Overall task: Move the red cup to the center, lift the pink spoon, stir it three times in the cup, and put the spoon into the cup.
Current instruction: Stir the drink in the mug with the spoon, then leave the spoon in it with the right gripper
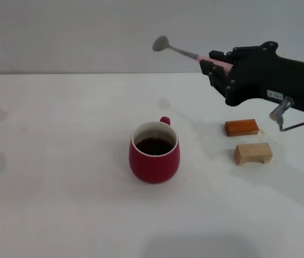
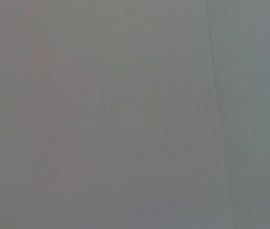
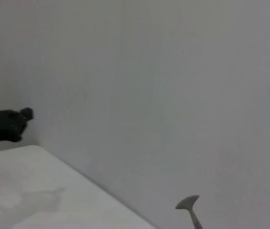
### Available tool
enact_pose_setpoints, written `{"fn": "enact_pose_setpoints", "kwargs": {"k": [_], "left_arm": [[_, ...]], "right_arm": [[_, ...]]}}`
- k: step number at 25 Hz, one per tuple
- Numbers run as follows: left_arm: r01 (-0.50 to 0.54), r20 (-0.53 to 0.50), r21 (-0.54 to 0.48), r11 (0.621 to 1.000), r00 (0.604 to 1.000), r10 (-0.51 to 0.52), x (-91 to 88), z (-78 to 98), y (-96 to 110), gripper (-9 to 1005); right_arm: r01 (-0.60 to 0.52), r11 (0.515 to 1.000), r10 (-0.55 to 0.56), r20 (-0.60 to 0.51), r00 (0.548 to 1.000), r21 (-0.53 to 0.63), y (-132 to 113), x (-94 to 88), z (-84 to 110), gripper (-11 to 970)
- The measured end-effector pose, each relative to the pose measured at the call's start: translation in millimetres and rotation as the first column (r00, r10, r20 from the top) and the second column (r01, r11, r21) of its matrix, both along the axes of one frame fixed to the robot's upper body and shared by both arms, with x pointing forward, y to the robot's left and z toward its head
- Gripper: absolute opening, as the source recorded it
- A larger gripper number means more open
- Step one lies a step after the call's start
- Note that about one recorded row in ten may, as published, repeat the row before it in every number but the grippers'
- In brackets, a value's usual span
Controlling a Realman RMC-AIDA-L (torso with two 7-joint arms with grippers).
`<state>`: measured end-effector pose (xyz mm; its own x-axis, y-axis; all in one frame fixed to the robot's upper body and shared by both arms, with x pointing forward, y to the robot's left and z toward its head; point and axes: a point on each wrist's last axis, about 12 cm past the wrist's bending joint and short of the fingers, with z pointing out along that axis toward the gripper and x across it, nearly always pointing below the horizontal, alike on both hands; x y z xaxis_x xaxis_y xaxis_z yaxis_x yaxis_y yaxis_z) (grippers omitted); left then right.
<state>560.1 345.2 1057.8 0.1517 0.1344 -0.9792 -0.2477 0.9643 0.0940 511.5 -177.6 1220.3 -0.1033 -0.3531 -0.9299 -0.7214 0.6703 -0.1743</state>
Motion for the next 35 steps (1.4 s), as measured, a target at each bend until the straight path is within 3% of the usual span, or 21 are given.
{"fn": "enact_pose_setpoints", "kwargs": {"k": [8, 15, 19, 35], "left_arm": [[0.001, 0.002, 0.000, 1.000, 1.000, -0.001, -0.1, 0.0, -0.7, -2], [0.003, 0.005, -0.007, 1.000, 1.000, -0.003, 0.1, 0.0, -2.0, -1], [0.005, 0.009, -0.011, 1.000, 1.000, -0.005, 0.9, 0.7, -3.8, -1], [0.013, 0.012, -0.016, 1.000, 1.000, -0.013, 4.3, 2.3, -6.9, -1]], "right_arm": [[-0.063, 0.998, 0.060, -0.124, 0.990, -0.021, -0.2, 18.5, 14.9, 155], [-0.085, 0.980, 0.051, -0.183, 0.982, -0.178, 11.1, 35.9, 24.1, 155], [-0.099, 0.948, 0.044, -0.184, 0.982, -0.301, 21.5, 43.8, 32.7, 154], [-0.246, 0.847, 0.140, -0.248, 0.958, -0.470, 60.2, 57.7, 50.3, 153]]}}
